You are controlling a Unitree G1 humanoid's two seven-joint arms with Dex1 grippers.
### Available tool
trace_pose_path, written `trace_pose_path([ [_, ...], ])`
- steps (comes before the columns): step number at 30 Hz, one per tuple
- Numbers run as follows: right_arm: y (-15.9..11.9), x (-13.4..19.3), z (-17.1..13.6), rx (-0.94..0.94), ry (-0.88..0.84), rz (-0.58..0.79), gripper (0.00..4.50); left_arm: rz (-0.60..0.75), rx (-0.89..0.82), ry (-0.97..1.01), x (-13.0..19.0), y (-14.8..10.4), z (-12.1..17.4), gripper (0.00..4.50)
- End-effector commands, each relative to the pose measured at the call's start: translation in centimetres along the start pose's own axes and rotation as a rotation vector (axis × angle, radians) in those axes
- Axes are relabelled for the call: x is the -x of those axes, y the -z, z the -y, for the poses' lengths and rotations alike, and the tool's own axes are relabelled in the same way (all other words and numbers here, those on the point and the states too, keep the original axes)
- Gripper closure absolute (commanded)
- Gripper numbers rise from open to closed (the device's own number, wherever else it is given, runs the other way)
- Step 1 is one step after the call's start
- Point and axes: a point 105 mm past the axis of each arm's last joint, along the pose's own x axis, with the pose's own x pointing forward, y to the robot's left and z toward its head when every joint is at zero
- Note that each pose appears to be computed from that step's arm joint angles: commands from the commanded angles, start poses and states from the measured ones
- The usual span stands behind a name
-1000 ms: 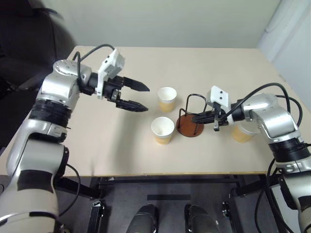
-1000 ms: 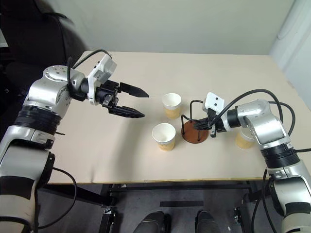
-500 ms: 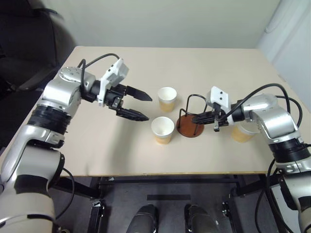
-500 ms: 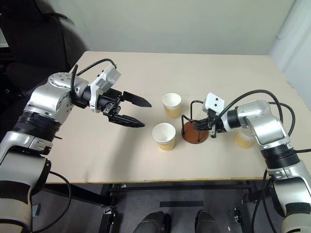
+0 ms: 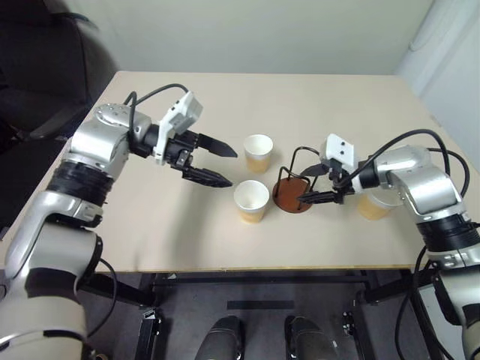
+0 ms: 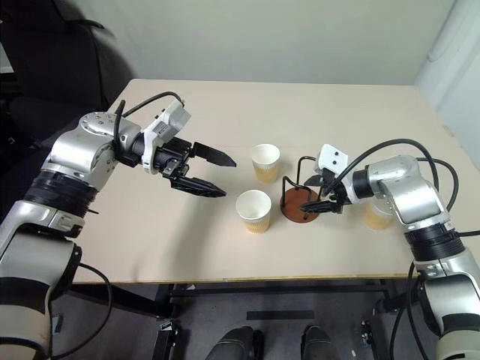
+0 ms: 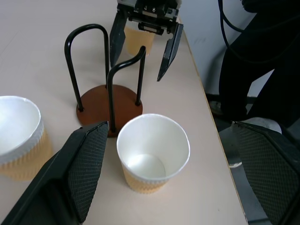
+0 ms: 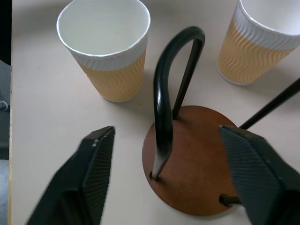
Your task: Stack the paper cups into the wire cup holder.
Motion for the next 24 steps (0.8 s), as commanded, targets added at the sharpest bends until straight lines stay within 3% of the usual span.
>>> trace_pose_path([
  [1, -1.4, 2.2, 0.6, 0.018, 0.061, 0.034, 1.05, 0.027, -0.041, 0.008, 0.7, -1.7, 0.1, 0.0],
  [8, -3.3, 5.7, 1.2, -0.019, 0.158, 0.112, 1.05, -0.01, -0.01, -0.004, 0.8, -1.0, -0.2, 0.0],
  [13, -4.3, 8.0, 1.7, -0.013, 0.246, 0.149, 1.05, -0.027, -0.168, -0.22, 1.5, -2.8, -4.1, 0.0],
  [18, -4.6, 9.3, 1.9, -0.004, 0.301, 0.152, 1.05, -0.245, -0.455, -0.434, 1.8, -2.8, -7.1, 0.0],
  [24, -5.0, 9.6, 1.8, 0.009, 0.31, 0.151, 1.05, -0.453, -0.659, -0.366, 1.2, -0.6, -7.0, 0.0],
])
